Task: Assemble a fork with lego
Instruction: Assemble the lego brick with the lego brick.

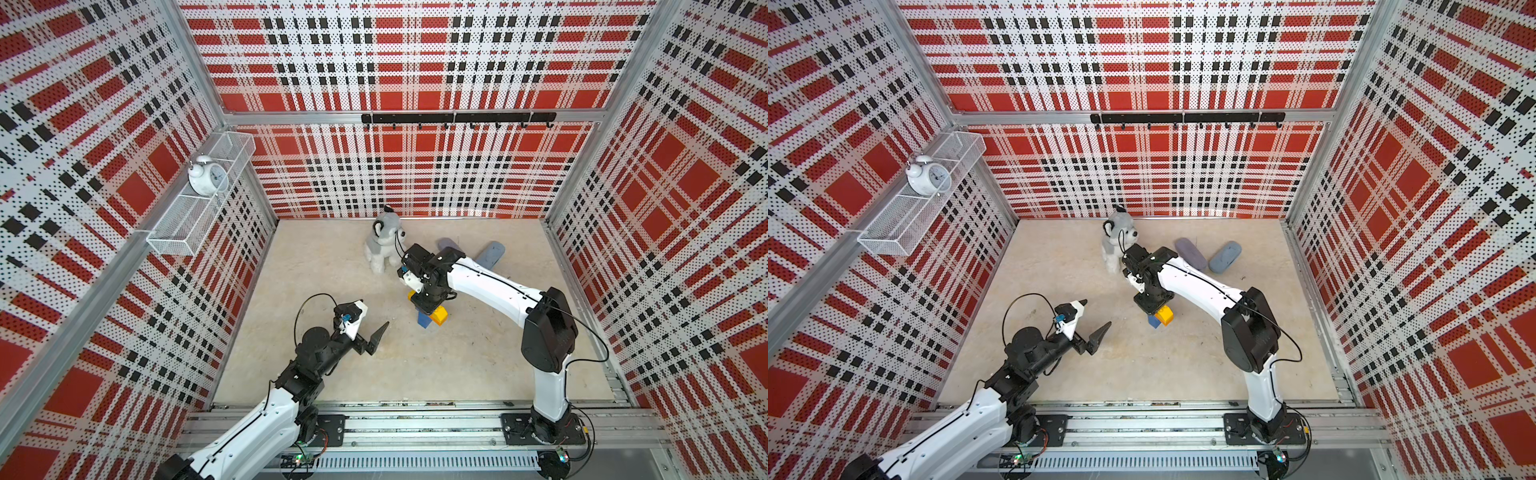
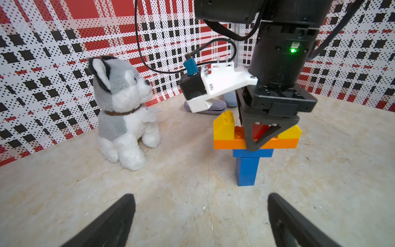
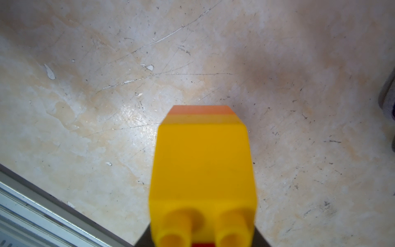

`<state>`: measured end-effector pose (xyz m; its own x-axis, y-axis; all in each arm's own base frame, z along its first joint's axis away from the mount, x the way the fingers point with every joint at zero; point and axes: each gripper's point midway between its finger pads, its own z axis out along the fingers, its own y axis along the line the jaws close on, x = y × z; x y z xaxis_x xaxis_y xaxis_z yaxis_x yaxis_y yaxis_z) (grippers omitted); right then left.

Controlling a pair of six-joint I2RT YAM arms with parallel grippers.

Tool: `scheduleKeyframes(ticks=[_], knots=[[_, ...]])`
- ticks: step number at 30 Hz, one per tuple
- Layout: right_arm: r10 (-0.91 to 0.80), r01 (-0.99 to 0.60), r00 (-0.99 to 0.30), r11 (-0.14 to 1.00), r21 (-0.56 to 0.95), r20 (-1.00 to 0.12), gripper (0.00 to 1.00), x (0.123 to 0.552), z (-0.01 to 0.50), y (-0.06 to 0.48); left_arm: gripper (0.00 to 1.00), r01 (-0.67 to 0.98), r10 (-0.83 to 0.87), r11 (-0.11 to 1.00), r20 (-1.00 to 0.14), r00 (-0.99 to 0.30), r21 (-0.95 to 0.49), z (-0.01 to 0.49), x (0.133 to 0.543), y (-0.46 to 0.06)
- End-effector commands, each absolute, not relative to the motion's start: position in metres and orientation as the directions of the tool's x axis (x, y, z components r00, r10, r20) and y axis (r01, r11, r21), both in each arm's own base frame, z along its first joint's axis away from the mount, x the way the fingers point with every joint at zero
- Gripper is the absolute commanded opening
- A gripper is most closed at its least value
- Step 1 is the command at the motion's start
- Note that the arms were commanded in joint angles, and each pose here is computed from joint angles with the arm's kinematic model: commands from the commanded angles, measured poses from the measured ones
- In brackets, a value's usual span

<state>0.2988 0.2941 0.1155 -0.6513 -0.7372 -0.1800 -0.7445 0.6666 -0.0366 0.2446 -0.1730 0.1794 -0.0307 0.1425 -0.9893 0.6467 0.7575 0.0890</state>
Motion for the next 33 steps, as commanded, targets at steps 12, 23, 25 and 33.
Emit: scheduleKeyframes(ticks=[12, 23, 25, 33], knots=[[-0.821, -0.824, -0.565, 0.566, 0.012, -0.08, 0.17, 0.275, 0.076, 0.298, 0.98, 0.647, 0.115, 0.757, -0.993, 0.007, 0.093, 0.198, 0.248, -0.174], [-0.908, -0.914, -0.402, 0.405, 0.004, -0.12, 0.18, 0.277, 0.091, 0.303, 0.98, 0.649, 0.115, 0.755, -0.993, 0.007, 0.092, 0.198, 0.248, -0.174], [-0.915, -0.922, -0.384, 0.387, -0.005, -0.121, 0.18, 0.28, 0.09, 0.303, 0.98, 0.65, 0.116, 0.754, -0.993, 0.006, 0.092, 0.197, 0.248, -0.174], [-0.939, -0.944, -0.327, 0.33, -0.016, -0.109, 0.19, 0.286, 0.083, 0.301, 0.98, 0.651, 0.117, 0.754, -0.993, 0.004, 0.091, 0.197, 0.249, -0.174]])
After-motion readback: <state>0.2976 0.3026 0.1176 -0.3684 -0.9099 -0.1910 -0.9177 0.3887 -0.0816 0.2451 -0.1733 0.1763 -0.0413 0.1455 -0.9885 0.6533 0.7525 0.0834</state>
